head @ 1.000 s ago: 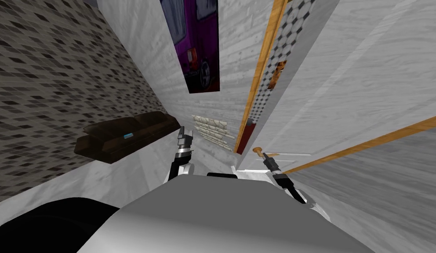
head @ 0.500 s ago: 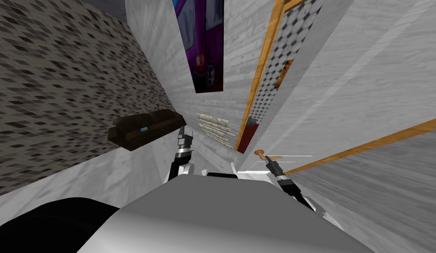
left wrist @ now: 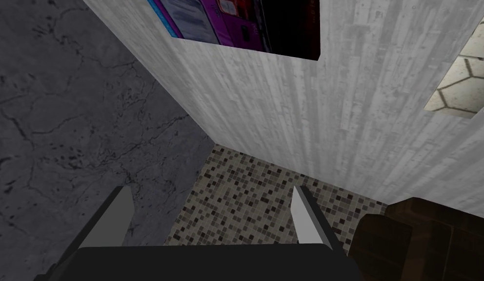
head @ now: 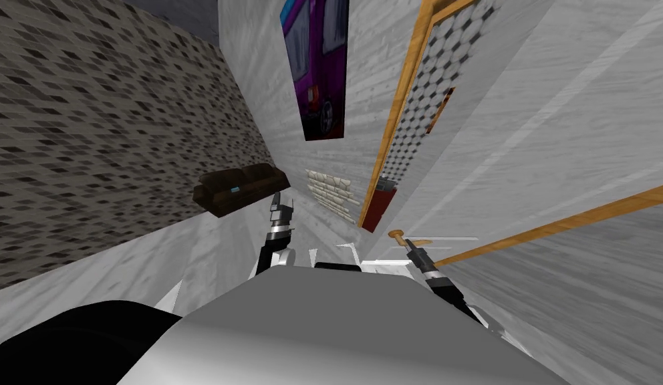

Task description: Pull the door open

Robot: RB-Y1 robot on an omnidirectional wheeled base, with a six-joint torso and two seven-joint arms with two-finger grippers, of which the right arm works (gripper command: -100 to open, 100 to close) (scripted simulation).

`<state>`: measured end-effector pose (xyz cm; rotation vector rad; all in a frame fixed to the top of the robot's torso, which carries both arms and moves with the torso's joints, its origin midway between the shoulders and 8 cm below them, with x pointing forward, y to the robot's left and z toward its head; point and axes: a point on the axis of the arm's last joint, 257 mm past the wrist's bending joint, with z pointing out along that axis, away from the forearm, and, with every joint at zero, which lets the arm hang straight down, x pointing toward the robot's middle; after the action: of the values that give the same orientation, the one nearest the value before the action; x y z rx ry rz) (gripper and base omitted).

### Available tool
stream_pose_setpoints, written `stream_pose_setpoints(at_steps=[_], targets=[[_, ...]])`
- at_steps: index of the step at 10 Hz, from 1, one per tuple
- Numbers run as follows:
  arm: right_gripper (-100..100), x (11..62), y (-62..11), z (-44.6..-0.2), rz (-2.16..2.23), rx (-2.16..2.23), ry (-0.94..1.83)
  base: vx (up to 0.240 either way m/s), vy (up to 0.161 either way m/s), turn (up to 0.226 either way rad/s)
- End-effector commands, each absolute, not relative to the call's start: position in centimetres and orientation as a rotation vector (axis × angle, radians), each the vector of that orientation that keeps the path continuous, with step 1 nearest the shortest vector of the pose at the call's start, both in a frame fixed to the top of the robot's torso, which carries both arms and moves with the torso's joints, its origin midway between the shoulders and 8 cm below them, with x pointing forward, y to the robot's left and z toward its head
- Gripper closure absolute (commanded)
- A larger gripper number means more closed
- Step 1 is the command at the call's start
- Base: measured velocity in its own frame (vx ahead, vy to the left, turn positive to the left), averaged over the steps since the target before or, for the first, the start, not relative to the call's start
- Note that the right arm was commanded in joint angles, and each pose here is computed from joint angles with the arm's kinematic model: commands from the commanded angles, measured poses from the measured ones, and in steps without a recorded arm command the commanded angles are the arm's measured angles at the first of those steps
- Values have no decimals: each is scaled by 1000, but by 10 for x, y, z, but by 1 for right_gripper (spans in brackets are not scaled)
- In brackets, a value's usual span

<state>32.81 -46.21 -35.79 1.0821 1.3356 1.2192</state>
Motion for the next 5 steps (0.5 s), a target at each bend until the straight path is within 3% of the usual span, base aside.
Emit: stream_pose_setpoints(at_steps=[1,5], targets=[[100,322,-465,-357,1222,1076,1339,-205,-58,151],[100,310,-468,-355,1231,1065,1347,-208,-89,155]])
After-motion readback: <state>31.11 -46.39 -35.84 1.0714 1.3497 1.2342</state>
